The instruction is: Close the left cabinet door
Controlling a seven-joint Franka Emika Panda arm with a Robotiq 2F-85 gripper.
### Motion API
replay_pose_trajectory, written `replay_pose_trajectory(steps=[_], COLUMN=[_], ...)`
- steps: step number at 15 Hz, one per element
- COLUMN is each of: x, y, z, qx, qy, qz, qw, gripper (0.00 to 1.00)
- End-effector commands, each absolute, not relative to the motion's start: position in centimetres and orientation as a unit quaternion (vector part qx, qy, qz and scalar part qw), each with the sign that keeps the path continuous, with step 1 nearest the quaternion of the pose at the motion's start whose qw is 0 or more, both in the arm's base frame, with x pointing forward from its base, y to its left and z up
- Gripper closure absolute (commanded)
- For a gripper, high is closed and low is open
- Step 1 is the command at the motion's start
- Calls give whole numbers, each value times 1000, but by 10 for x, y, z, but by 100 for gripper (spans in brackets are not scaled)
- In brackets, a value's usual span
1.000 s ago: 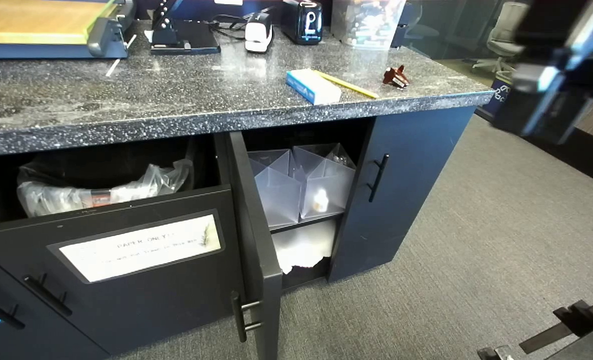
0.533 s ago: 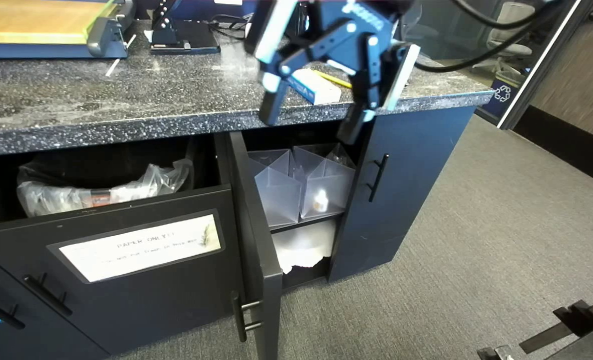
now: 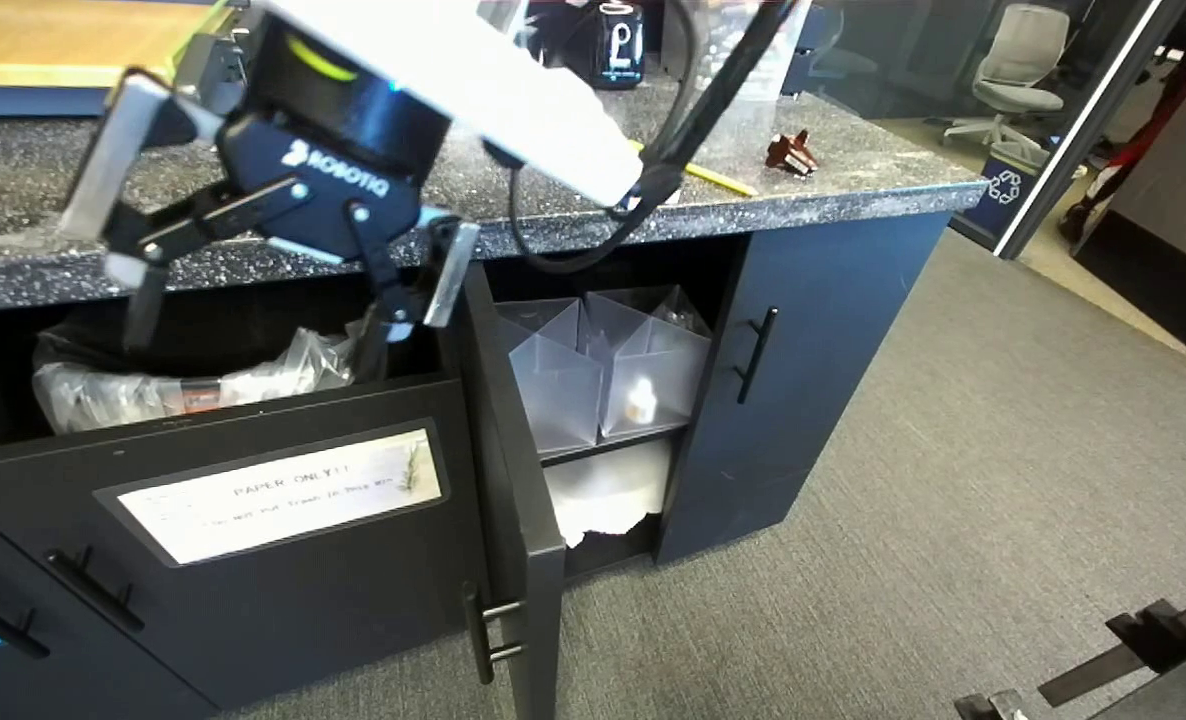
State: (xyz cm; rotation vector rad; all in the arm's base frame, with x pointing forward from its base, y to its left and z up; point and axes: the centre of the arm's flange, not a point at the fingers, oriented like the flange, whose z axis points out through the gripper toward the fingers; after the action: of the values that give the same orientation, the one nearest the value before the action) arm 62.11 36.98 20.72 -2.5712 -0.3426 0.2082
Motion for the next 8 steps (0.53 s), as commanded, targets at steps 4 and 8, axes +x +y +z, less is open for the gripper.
replay_pose_trajectory(steps=[4,8], x=[615,585], y=[431,398], z=[166,113], qx=[-942,-955], qy=[-136,-120], qz=[92,85], qw=[292,257], gripper=[0,0])
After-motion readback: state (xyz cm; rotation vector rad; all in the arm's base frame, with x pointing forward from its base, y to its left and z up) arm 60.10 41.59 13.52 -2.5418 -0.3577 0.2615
